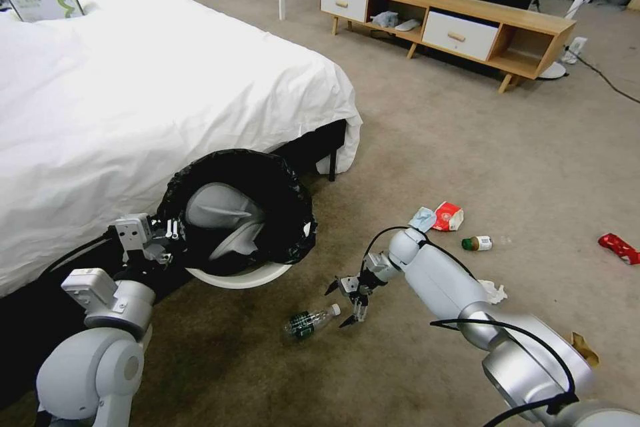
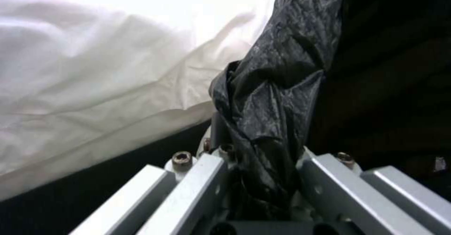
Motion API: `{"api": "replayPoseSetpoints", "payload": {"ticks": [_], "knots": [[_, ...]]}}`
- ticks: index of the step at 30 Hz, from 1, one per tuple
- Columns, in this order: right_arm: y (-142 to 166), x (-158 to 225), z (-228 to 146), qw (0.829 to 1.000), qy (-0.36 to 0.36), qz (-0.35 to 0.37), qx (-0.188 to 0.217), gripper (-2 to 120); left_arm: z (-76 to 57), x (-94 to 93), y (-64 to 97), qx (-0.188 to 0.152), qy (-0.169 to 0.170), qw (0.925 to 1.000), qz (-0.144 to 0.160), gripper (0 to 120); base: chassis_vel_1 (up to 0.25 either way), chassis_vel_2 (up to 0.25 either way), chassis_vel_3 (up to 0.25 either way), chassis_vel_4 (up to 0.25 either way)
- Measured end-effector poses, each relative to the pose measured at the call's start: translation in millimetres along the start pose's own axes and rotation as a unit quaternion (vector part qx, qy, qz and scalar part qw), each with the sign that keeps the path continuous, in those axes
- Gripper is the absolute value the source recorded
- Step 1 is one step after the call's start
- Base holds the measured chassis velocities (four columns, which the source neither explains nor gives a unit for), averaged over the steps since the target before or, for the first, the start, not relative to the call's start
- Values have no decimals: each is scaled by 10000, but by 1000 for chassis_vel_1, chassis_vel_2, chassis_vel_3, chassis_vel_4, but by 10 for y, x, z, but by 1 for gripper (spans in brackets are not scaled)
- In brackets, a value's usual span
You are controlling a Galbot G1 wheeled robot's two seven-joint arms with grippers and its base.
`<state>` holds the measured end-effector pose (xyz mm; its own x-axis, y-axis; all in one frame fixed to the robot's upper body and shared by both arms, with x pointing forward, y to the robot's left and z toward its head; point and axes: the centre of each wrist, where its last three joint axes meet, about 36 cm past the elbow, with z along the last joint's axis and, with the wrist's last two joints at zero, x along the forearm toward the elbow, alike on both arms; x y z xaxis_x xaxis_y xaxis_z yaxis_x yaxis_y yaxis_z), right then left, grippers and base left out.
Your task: Pick up the trash bin and place the garbage on the floor into it.
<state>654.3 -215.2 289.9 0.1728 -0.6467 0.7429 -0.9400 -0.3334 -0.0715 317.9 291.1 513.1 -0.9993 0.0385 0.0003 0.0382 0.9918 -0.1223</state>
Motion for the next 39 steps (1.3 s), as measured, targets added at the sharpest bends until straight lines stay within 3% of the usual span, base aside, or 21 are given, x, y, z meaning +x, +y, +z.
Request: {"api": "replayPoseSetpoints", "payload": {"ticks": [19,39], "knots": [[201,-183,220,9975,-59,627,-322,100,9,10,11,-17,-37,10000,22,2,0,0,0,0],[227,-360,209,9944,-109,989,-360,100,25,19,33,-16,-49,10000,12,2,0,0,0,0]]}}
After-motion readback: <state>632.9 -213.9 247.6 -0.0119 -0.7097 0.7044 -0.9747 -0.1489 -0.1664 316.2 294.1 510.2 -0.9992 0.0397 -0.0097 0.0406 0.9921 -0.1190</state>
